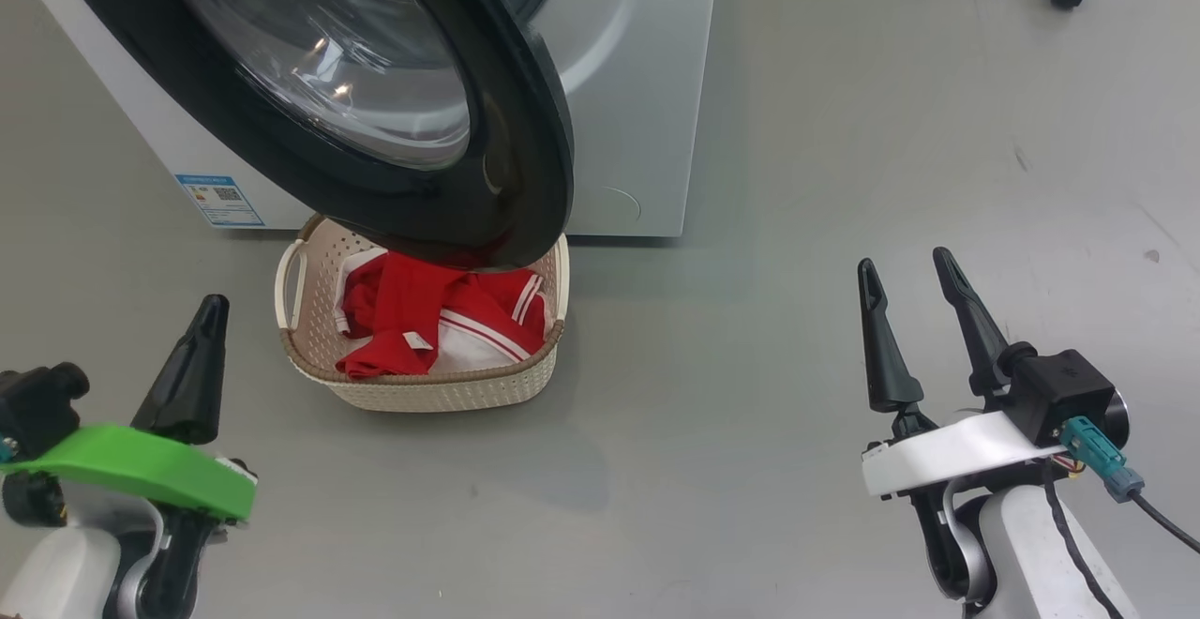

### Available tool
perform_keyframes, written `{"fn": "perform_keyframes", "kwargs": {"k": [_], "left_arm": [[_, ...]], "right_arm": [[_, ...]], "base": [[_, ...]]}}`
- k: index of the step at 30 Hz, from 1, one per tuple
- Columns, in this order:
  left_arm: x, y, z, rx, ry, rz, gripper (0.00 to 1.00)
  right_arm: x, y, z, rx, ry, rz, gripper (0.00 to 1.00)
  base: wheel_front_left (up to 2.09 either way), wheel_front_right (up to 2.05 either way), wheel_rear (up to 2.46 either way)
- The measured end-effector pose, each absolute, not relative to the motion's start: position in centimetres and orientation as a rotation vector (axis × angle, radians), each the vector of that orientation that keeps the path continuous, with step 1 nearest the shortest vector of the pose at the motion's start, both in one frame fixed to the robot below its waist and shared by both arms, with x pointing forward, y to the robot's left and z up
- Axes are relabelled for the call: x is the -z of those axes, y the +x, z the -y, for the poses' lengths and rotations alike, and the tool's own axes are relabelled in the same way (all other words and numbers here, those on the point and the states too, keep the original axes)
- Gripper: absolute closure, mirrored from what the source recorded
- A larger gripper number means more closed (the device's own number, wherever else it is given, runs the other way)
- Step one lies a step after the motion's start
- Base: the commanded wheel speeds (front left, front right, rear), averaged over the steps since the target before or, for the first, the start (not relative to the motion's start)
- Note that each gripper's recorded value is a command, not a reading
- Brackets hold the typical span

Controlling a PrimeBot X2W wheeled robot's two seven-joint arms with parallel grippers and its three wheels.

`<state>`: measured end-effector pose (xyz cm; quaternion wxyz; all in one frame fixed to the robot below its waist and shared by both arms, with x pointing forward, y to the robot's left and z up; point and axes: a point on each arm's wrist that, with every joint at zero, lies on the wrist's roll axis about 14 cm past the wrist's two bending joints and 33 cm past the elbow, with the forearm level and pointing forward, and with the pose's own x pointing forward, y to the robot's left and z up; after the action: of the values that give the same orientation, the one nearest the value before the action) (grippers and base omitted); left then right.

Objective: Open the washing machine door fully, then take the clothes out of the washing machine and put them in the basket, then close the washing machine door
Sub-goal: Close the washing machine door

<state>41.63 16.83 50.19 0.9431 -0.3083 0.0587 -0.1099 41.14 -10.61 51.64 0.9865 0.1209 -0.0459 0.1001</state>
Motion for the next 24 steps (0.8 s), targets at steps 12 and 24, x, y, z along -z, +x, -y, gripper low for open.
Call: {"fn": "perform_keyframes", "kwargs": {"k": [12, 24], "left_arm": [[-50.2, 39.4, -17.7, 0.21, -0.418, -0.003, 1.0], [-48.9, 38.5, -17.1, 0.185, -0.402, -0.032, 0.0]], "right_arm": [[-52.0, 40.6, 10.2, -0.223, 0.242, 0.099, 0.0], [-51.7, 40.2, 9.8, -0.242, 0.237, 0.092, 0.0]], "base": [[0.0, 0.0, 0.0], [0.0, 0.0, 0.0]]}}
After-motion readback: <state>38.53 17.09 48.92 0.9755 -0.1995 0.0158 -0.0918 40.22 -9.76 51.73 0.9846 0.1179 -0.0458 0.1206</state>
